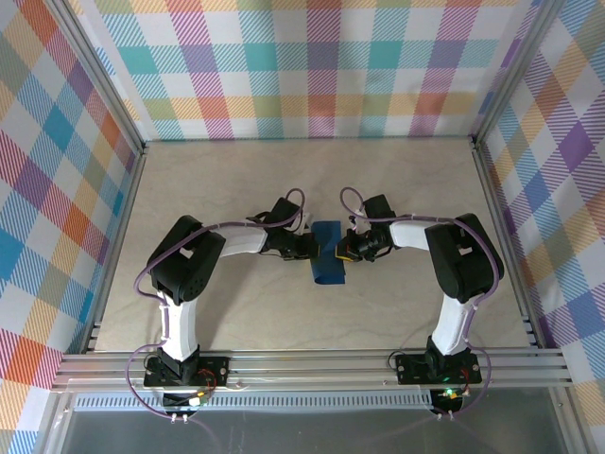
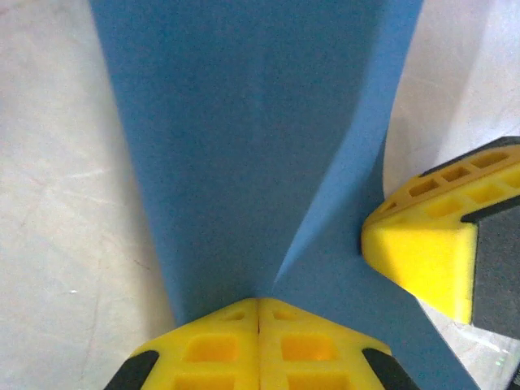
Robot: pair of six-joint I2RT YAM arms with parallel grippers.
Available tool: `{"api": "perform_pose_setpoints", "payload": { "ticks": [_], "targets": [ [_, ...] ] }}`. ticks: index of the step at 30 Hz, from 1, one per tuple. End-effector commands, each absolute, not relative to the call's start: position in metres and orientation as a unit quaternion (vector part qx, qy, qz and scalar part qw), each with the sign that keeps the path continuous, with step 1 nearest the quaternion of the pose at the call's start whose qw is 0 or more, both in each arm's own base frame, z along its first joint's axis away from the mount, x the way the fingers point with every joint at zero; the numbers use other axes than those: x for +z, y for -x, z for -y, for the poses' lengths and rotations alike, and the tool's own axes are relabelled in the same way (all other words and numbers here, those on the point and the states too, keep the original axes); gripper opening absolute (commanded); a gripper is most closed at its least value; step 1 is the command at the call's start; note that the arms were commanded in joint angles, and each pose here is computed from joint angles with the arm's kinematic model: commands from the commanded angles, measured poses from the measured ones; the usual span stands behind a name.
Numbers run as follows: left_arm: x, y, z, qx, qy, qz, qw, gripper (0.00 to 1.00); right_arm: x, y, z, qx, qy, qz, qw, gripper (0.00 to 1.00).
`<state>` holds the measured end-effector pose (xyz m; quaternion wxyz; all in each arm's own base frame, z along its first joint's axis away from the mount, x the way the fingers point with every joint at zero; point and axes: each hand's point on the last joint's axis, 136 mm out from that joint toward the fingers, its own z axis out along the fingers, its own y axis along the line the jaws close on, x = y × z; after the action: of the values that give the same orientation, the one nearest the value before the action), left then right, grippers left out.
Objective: Fold a paper plane with a square sheet of paper (fold left side to right side)
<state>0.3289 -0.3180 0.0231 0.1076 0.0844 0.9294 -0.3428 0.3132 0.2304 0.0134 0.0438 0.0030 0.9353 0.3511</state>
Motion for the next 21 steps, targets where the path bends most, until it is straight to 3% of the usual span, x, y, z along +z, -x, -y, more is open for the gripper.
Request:
{"api": "perform_pose_setpoints", "payload": {
  "ticks": [1,11,17,21],
  "targets": [
    [0.012,-0.327,0.309,-0.342,-0.075,-0.932,0.097,0.07,-0.038,-0.284,-0.194,0.242,-0.032,-0.970,-0.012,0.00],
    [0.030,-0.331,0.291,-0.348,-0.078,-0.927,0.121,0.05,-0.032,-0.286,-0.197,0.253,-0.028,-0.967,-0.007,0.00],
    [0.066,-0.331,0.309,-0.398,-0.094,-0.902,0.139,0.04,-0.028,-0.291,-0.202,0.268,-0.031,-0.963,-0.001,0.00],
    [0.062,-0.325,0.328,-0.409,-0.105,-0.898,0.125,0.03,-0.029,-0.290,-0.201,0.263,-0.031,-0.964,-0.002,0.00]
  ]
}}
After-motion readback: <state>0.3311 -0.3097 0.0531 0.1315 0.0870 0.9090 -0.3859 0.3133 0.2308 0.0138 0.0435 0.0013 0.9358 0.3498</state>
